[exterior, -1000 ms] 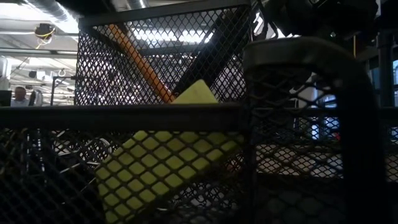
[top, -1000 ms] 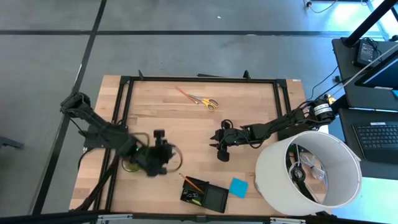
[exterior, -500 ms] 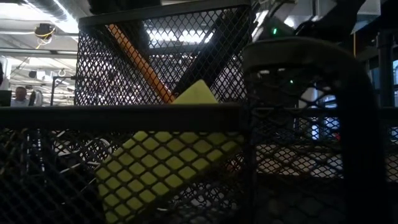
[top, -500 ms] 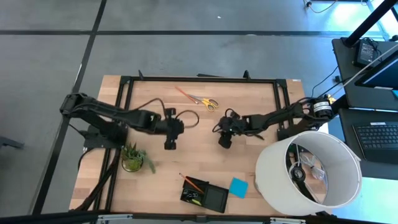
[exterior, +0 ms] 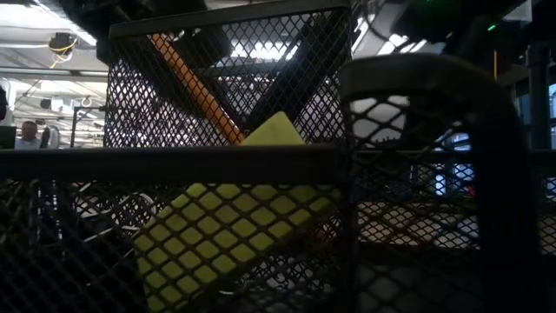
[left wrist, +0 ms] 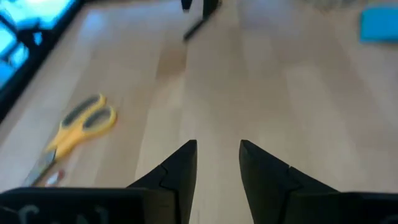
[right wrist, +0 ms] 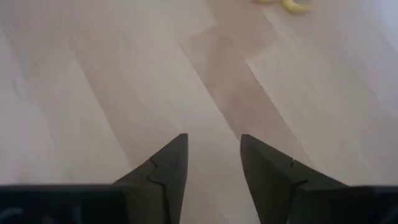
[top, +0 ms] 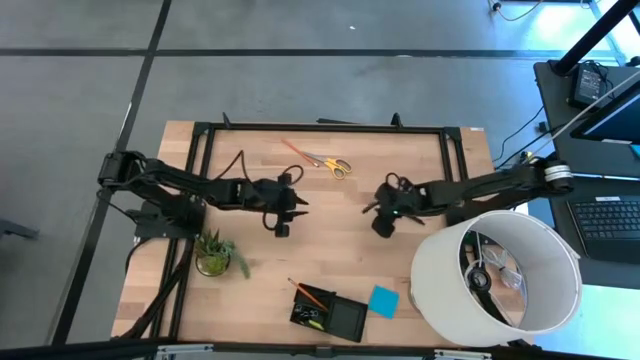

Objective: Pick and place office supplies into organizer
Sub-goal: Put the black pen into the black desk organizer

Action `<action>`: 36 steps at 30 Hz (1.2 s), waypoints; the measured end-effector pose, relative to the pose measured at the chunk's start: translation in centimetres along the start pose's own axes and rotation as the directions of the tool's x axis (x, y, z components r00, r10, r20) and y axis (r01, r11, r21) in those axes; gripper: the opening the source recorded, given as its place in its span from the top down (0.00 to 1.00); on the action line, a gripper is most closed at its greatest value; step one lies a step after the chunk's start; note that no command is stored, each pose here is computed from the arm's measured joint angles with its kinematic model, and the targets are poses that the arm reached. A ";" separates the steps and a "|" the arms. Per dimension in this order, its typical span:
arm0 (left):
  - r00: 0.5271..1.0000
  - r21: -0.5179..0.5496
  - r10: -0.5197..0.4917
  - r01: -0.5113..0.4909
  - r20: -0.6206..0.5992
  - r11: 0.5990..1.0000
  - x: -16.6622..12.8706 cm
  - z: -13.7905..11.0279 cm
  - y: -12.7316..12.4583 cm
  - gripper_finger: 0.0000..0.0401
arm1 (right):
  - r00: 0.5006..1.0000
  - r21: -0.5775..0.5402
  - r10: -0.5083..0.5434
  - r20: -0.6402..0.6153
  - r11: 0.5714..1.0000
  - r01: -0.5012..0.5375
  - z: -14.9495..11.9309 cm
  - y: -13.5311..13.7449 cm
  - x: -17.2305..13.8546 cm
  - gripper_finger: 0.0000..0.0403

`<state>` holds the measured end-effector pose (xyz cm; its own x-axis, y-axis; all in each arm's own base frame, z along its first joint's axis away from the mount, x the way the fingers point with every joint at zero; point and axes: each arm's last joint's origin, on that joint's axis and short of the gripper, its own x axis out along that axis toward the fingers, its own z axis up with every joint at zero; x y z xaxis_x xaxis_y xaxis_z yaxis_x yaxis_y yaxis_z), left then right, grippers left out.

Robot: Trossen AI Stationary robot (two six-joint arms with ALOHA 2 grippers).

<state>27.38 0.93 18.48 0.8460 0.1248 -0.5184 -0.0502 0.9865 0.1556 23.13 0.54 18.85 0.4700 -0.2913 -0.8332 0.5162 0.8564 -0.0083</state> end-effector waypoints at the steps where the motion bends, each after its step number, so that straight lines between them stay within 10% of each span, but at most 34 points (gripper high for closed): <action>1: 0.999 -0.006 -0.004 0.004 0.037 1.000 0.0 0.0 0.1 0.72 | 1.000 0.023 -0.008 -0.012 1.000 0.008 -0.3 -0.2 -0.7 0.63; 12: 0.985 -0.032 0.026 -0.020 0.169 0.999 -0.1 0.5 0.9 0.72 | 0.944 0.205 -0.108 -0.310 0.963 0.177 -3.8 -2.1 -3.6 0.63; 36: 0.985 -0.036 0.030 -0.024 0.172 0.999 -0.1 0.6 0.9 0.72 | 0.825 0.146 -0.114 -0.553 0.962 0.231 -8.8 -3.7 -1.7 0.63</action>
<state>27.55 1.74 19.14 0.9228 0.1340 -0.3613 -0.0894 0.9865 0.1374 14.13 1.66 15.42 -0.0670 -0.1028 -0.9924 0.7094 0.6946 -0.1198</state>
